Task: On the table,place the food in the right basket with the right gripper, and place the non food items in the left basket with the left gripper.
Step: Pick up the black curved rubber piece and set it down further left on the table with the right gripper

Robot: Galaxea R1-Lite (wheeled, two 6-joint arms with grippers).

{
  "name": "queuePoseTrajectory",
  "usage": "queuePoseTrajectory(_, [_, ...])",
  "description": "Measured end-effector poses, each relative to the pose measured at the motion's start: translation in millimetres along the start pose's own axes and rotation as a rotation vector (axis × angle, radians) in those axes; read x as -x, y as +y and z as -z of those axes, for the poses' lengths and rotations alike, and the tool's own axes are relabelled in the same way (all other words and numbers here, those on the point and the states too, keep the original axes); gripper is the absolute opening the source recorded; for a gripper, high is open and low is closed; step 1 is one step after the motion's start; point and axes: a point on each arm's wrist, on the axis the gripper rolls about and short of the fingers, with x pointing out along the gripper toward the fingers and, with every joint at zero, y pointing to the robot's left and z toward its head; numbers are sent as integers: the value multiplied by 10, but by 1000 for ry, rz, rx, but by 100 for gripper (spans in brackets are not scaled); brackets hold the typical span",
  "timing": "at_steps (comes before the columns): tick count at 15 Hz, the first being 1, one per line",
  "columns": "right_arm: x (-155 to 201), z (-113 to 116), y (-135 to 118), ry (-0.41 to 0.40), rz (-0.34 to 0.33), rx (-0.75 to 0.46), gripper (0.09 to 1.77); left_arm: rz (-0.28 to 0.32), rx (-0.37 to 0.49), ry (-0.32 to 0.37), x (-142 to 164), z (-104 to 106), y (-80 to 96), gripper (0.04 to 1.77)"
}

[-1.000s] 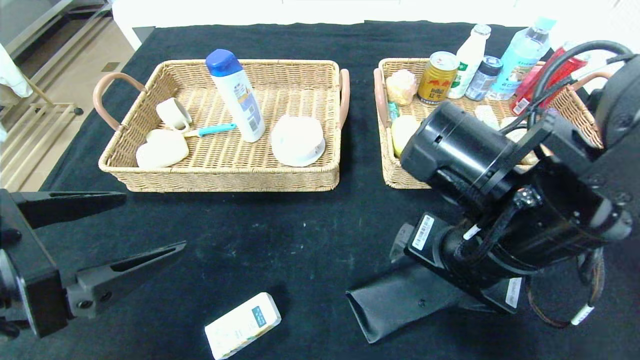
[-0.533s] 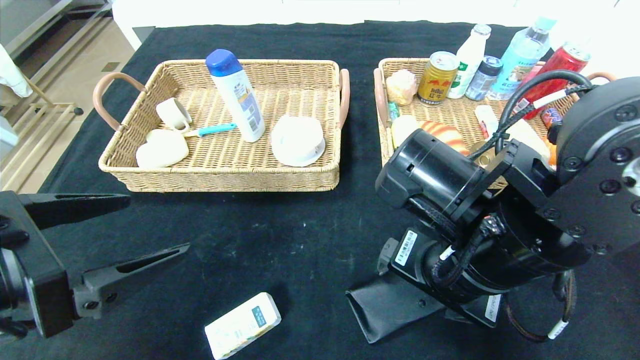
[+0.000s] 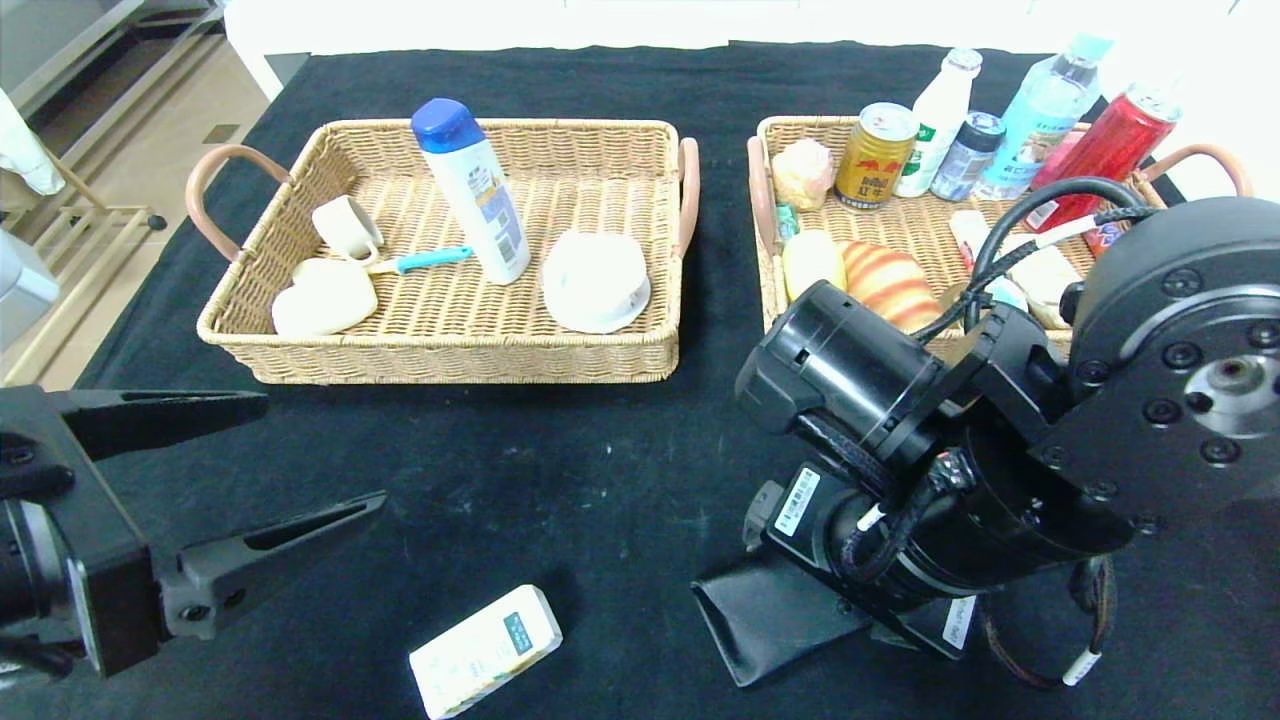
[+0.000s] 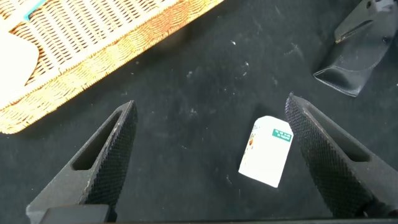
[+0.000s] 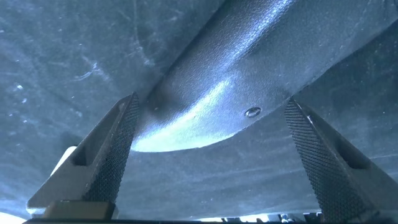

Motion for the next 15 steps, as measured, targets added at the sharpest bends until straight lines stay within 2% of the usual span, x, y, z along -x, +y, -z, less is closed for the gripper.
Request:
queuePoseTrajectory(13, [-165, 28, 34, 1, 39, 9, 171, 5, -2, -4, -5, 2, -10, 172])
queuePoseTrajectory(15, [-192, 25, 46, -20, 41, 8, 171, 5, -2, -4, -5, 2, -10, 172])
